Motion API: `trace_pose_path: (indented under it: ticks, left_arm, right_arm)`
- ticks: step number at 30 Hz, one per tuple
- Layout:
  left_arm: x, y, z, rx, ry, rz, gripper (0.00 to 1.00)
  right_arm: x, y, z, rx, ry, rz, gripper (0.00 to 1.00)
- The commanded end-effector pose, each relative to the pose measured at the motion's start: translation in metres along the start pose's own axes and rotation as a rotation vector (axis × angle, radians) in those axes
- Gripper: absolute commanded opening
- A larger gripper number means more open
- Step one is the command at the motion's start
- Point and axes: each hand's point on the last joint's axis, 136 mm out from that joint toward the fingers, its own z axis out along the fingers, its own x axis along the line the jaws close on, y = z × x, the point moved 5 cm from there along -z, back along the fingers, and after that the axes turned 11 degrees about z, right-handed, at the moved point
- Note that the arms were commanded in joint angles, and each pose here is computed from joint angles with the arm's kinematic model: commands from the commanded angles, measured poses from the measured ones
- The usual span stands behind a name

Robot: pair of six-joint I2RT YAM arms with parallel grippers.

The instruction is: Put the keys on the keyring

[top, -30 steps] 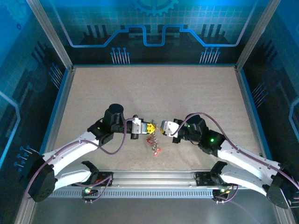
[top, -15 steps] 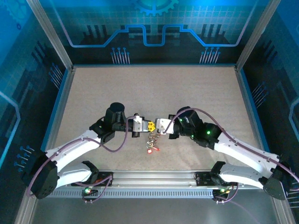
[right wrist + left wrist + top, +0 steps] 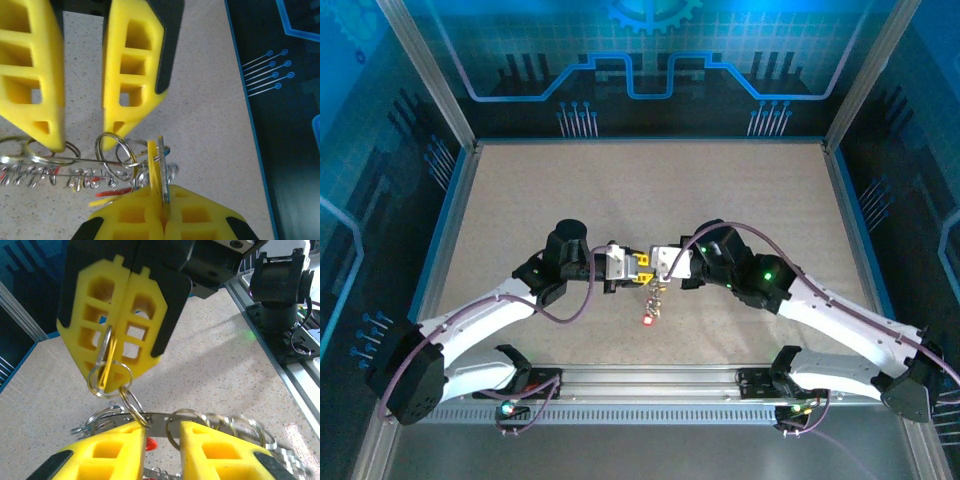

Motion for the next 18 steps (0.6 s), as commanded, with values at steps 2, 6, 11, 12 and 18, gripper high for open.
trace_pose_path:
  ticks: [2,6,11,12,18]
  left_arm:
    - [0.002,0.003,0.0,-0.006,0.01,-0.005,0.32]
    - [0.006,0.0,-0.002,0.02,0.073,0.008,0.38]
    - [0.01,-0.004,-0.006,0.054,0.116,0.02,0.4]
    - [0.012,-0.007,-0.006,0.064,0.133,0.02,0.4]
    - [0.024,-0.018,-0.012,0.12,0.249,0.015,0.45]
  right_arm:
    - [-0.016,0.015,-0.009,0.018,-0.092,-0.117,0.0]
    - [-0.022,0.015,-0.013,0.08,-0.129,-0.182,0.0]
    - [-0.024,0.01,-0.012,0.153,-0.132,-0.303,0.0]
    - [-0.026,0.008,-0.012,0.188,-0.137,-0.322,0.0]
    - [-0.037,-0.009,-0.009,0.388,-0.192,-0.524,0.0]
